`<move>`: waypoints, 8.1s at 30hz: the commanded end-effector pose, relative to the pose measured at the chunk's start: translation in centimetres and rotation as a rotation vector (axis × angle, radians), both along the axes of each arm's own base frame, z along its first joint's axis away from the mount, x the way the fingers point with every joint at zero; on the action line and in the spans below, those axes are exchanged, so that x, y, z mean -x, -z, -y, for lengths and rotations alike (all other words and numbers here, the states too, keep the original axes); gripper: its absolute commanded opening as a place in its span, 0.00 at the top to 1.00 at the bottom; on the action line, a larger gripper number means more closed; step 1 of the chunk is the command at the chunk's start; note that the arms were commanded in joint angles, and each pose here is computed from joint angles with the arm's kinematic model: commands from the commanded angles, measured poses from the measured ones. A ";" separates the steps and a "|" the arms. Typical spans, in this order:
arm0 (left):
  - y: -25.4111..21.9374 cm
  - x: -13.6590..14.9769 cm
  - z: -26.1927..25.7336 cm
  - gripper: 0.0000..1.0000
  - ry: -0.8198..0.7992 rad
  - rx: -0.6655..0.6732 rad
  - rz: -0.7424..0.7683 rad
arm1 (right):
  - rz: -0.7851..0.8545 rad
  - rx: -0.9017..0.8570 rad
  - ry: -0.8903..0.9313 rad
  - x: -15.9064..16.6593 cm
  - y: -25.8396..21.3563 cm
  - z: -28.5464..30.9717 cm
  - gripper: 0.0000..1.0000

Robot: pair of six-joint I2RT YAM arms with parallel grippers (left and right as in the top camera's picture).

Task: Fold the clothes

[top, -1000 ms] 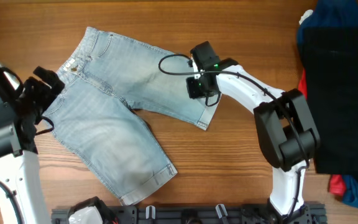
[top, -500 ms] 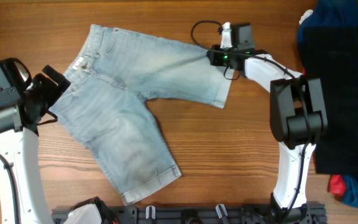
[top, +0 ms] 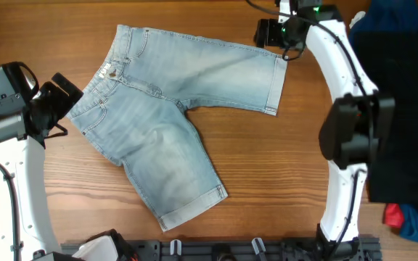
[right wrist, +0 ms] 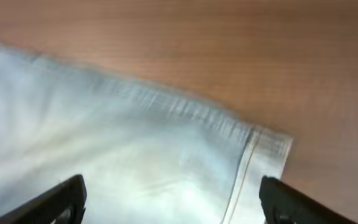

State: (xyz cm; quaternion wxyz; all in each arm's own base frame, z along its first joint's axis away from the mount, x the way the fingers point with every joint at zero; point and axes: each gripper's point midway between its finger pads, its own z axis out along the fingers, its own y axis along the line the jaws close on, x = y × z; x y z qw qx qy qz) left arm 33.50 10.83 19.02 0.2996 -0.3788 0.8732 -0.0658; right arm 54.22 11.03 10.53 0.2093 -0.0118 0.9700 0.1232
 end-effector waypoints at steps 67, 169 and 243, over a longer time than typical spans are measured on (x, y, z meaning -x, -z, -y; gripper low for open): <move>0.8 3.2 7.7 0.01 0.379 0.016 -0.108 | -0.408 0.000 0.027 24.0 -4.5 -3.0 0.30; 9.5 -1.5 1.0 0.00 -0.245 0.023 -0.005 | 0.415 -0.127 -0.012 4.5 0.5 -4.6 0.00; 9.5 -0.2 5.5 0.89 -0.035 -0.012 -0.184 | 0.187 -0.092 -0.409 5.8 9.9 -20.8 0.96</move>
